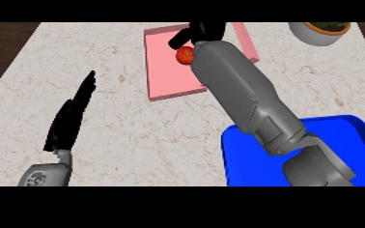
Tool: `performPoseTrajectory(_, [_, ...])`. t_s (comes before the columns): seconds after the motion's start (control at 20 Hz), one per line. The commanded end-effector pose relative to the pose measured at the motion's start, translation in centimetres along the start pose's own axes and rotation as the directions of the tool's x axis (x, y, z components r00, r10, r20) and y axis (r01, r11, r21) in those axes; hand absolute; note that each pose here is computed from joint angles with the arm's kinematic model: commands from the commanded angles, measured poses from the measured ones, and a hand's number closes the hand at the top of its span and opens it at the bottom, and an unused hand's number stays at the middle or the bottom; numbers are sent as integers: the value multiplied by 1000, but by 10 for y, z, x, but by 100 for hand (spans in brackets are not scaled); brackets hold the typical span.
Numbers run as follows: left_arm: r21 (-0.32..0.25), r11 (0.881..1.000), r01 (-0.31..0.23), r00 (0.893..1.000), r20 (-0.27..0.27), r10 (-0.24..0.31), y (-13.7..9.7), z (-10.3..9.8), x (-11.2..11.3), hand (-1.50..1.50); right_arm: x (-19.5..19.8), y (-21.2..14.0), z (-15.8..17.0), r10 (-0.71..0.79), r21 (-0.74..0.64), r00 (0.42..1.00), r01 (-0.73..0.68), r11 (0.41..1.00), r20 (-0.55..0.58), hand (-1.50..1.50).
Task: Pick the tomato from the tray and place it in the cardboard box
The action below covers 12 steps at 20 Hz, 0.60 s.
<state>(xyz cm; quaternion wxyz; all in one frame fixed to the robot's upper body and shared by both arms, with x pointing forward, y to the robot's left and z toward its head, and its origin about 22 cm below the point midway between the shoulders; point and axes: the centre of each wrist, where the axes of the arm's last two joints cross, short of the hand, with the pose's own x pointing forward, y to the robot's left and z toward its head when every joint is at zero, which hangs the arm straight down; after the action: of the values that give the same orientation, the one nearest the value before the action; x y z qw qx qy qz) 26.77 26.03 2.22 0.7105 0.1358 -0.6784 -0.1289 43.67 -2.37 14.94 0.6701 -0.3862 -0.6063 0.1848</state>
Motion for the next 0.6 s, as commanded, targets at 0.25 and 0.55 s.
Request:
performPoseTrajectory(0.25, [37,999,-10,999,-33,11,7,12,-16,0,2,-14,-8,-351,-249,934,356,900,66,-150])
performPoseTrajectory(0.55, [70,998,4,1000,-28,-2,20,8,-10,0,-3,-35,-17,-538,-341,835,542,768,117,-150])
